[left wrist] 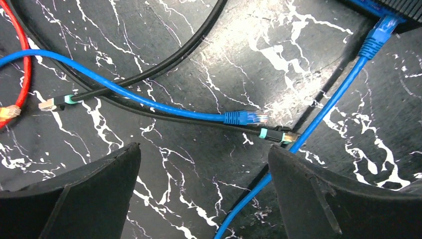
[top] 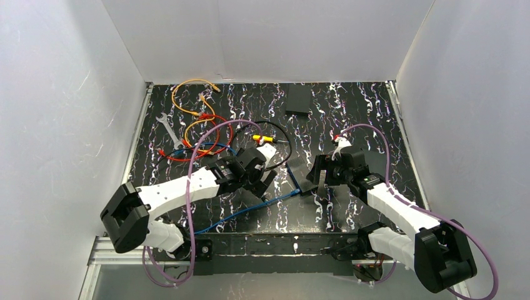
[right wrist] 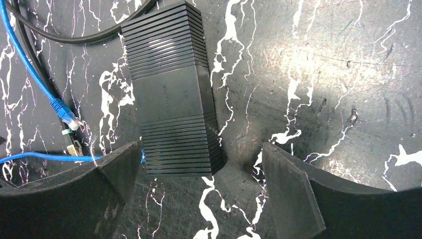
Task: Insert the plug into the switch port
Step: Insert the connector into the switch port, then pick up the connector from the center of the board.
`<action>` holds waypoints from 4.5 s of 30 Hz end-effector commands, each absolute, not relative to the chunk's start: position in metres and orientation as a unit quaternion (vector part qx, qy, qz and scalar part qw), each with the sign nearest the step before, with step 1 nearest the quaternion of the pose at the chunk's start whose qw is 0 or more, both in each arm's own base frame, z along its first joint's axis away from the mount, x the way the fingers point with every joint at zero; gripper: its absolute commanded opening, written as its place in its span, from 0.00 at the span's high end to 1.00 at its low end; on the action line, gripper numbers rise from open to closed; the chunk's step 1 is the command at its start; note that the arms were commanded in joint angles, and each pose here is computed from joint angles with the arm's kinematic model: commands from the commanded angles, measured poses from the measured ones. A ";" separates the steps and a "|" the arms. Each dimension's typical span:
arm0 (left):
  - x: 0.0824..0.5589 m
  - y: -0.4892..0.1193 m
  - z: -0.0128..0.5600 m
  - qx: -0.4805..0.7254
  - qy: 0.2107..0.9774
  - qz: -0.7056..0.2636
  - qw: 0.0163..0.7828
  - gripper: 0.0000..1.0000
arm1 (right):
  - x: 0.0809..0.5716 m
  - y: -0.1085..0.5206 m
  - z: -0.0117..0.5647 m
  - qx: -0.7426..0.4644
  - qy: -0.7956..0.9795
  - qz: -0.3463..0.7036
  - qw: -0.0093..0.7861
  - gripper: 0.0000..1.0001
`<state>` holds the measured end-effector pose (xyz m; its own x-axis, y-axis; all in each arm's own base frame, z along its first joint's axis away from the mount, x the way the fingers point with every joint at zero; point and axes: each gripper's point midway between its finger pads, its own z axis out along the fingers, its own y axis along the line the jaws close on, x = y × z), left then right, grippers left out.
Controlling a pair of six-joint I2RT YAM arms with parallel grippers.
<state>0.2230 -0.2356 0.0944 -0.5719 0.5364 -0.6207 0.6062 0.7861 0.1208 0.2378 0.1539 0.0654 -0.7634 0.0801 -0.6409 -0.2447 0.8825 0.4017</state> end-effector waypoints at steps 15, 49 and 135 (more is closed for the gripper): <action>0.229 -0.238 0.053 0.527 0.805 -0.018 0.273 0.22 | 0.236 0.161 0.072 -0.067 0.892 0.263 0.362 0.02; 0.242 -0.255 0.049 0.517 0.809 -0.055 0.275 0.36 | 0.233 0.163 0.062 -0.068 0.897 0.265 0.346 0.03; 0.218 -0.268 0.040 0.409 0.876 -0.125 0.222 0.52 | 0.240 0.169 0.060 -0.075 0.896 0.272 0.343 0.04</action>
<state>0.2193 -0.2587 0.0386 -0.6156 0.6179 -0.4891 0.7174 0.6963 -0.0232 0.2319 0.1634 0.0477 -0.7864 0.0612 -0.6147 -0.2753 0.8561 0.4374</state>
